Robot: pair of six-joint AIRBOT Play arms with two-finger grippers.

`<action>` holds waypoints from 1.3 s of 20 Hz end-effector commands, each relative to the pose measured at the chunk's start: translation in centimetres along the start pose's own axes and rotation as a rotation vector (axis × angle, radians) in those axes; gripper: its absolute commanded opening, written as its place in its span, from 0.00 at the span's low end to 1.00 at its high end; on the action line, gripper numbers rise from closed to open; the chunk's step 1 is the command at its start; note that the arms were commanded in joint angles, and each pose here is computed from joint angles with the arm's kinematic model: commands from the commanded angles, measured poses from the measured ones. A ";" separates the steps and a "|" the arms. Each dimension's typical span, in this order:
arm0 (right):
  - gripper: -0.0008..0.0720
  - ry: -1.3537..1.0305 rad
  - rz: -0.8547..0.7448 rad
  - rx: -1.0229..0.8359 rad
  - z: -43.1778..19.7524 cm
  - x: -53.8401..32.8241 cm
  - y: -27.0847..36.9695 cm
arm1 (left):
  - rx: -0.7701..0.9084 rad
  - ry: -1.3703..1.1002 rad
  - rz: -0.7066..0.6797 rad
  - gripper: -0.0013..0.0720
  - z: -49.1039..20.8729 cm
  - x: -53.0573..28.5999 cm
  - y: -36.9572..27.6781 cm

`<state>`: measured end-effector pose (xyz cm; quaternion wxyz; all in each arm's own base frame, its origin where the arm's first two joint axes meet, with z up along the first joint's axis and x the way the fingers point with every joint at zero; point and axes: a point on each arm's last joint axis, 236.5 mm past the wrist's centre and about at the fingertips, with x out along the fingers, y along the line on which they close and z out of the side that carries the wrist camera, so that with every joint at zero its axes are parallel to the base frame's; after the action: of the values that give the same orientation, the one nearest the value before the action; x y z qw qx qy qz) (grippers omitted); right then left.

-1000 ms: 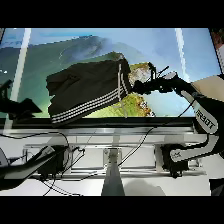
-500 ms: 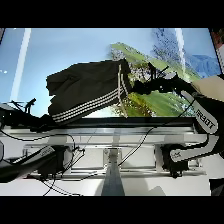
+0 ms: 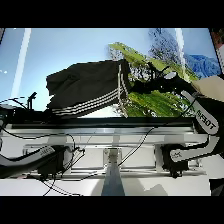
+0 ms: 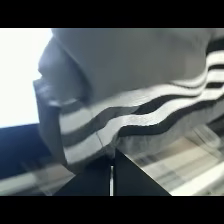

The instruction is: Fold the clothes and pants, and hang the long-sleeved shirts on hangers.

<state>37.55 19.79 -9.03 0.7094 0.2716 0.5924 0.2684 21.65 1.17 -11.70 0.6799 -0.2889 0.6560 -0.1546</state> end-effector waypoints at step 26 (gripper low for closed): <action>0.04 -0.831 0.302 -1.101 -9.0 -40.5 41.3 | 0.923 -1.811 0.439 0.03 1.8 -51.2 -37.9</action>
<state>21.60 21.06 46.63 0.8710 0.0361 0.0041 0.4899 25.41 1.45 51.58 0.9775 0.1073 -0.1818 -0.0046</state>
